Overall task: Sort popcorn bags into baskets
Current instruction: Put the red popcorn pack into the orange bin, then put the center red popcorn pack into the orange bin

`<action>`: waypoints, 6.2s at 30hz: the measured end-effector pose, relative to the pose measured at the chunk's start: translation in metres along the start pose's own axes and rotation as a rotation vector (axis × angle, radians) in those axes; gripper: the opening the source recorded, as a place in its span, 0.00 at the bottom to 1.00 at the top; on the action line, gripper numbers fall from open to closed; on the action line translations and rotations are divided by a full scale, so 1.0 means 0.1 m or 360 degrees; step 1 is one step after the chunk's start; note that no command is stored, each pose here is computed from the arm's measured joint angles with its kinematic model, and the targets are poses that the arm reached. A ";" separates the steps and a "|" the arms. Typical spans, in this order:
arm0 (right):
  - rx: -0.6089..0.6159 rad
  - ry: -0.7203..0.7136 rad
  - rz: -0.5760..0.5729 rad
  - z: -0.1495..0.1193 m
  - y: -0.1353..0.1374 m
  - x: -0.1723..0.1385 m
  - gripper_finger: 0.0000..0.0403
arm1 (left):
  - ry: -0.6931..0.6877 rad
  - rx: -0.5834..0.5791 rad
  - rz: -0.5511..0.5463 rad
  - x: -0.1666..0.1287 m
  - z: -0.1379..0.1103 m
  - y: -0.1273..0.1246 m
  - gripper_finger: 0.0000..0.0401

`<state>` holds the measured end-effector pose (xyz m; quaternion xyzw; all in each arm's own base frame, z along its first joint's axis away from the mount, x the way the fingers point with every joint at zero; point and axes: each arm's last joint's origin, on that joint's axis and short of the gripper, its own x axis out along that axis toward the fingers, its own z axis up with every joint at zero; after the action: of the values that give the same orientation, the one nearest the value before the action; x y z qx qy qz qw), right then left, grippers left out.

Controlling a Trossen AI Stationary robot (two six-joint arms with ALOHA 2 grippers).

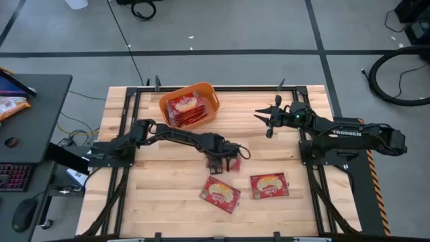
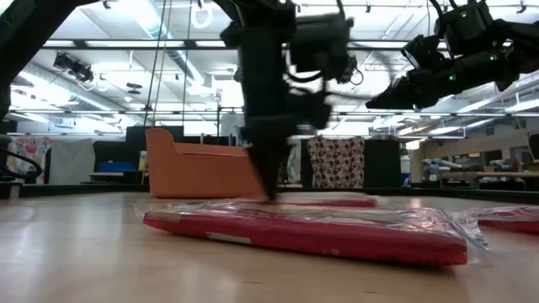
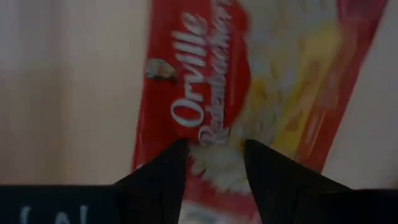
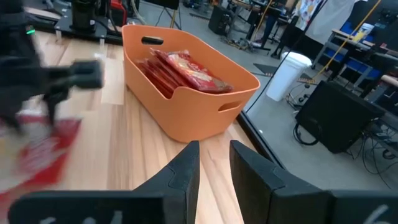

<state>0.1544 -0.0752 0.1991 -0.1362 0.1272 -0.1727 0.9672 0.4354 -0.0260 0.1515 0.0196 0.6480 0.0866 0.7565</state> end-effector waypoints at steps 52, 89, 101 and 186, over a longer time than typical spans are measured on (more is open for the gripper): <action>0.0004 -0.0003 0.0005 0.00 0.00 0.00 0.23 | -0.0157 -0.0194 0.0422 0.22 0.01 -0.28 0.18; 0.0003 -0.0001 0.0001 0.00 0.00 0.00 0.23 | -0.0283 -0.0318 0.0667 -1.70 -0.54 1.04 0.00; -0.0001 -0.0013 0.0034 0.00 0.01 0.00 0.23 | 0.0083 -0.0334 0.0848 -0.85 -0.86 1.83 0.02; 0.0007 0.0002 -0.0013 0.00 -0.02 0.00 0.23 | -0.0204 0.0564 0.0432 0.02 -0.42 -0.63 0.63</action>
<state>0.1536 -0.0768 0.1993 -0.1345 0.1270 -0.1769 0.9667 0.4005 -0.0908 0.1343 0.2445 0.5951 0.0709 0.7623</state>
